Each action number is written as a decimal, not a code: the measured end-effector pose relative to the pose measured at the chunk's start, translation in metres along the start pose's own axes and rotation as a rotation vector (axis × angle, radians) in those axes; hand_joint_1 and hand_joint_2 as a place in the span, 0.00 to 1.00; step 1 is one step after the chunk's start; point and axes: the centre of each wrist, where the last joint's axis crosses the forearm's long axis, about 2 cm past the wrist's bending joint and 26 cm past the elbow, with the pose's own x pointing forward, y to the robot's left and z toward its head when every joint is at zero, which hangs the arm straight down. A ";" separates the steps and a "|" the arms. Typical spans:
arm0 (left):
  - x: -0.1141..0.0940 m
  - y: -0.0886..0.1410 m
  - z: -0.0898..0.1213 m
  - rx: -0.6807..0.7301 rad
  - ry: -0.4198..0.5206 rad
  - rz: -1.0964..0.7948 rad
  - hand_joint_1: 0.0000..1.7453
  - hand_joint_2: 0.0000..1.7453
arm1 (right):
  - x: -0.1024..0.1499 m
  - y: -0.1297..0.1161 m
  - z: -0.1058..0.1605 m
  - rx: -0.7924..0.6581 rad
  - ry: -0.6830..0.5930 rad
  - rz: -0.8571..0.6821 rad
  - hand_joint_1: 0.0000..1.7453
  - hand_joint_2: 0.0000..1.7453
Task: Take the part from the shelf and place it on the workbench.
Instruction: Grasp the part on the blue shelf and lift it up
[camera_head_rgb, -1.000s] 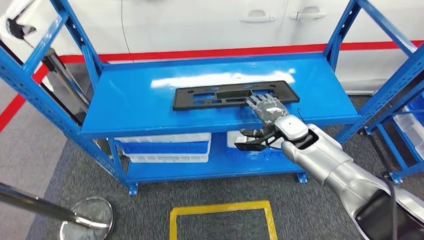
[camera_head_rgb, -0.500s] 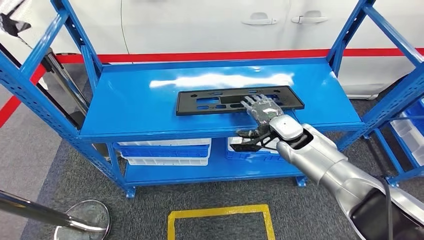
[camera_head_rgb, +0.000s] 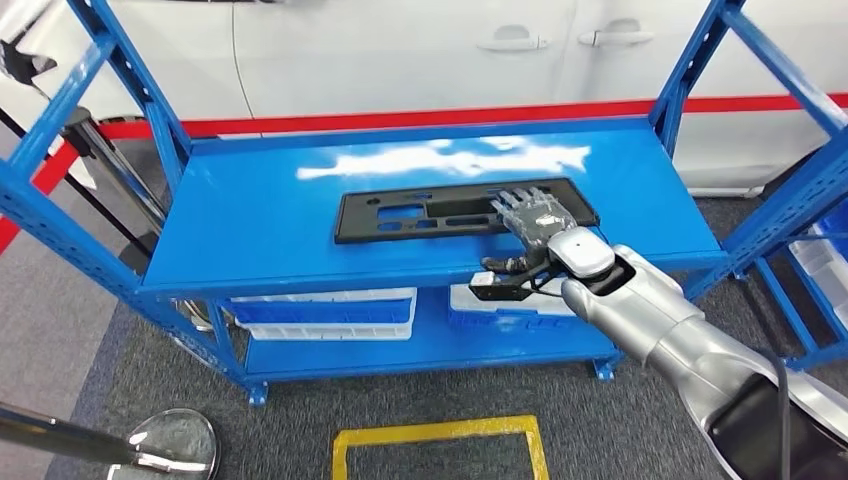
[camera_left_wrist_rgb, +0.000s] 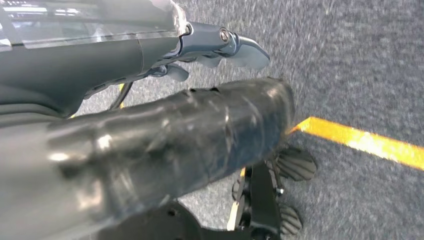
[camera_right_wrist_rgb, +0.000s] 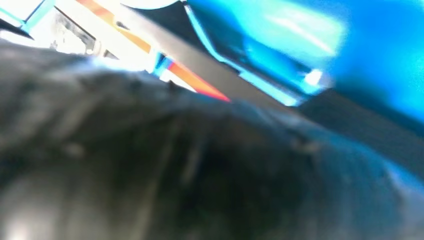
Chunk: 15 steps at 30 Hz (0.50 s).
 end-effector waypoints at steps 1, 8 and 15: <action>0.000 0.000 0.000 0.000 0.001 0.000 0.00 0.00 | 0.000 -0.001 0.000 -0.001 0.000 0.000 0.00 0.00; -0.002 0.000 0.001 0.001 0.006 0.001 0.00 0.00 | 0.005 0.002 -0.001 0.009 -0.013 -0.003 0.00 0.00; -0.001 -0.001 0.001 0.001 0.008 0.007 0.00 0.00 | 0.006 0.002 -0.002 0.007 -0.023 -0.015 0.00 0.00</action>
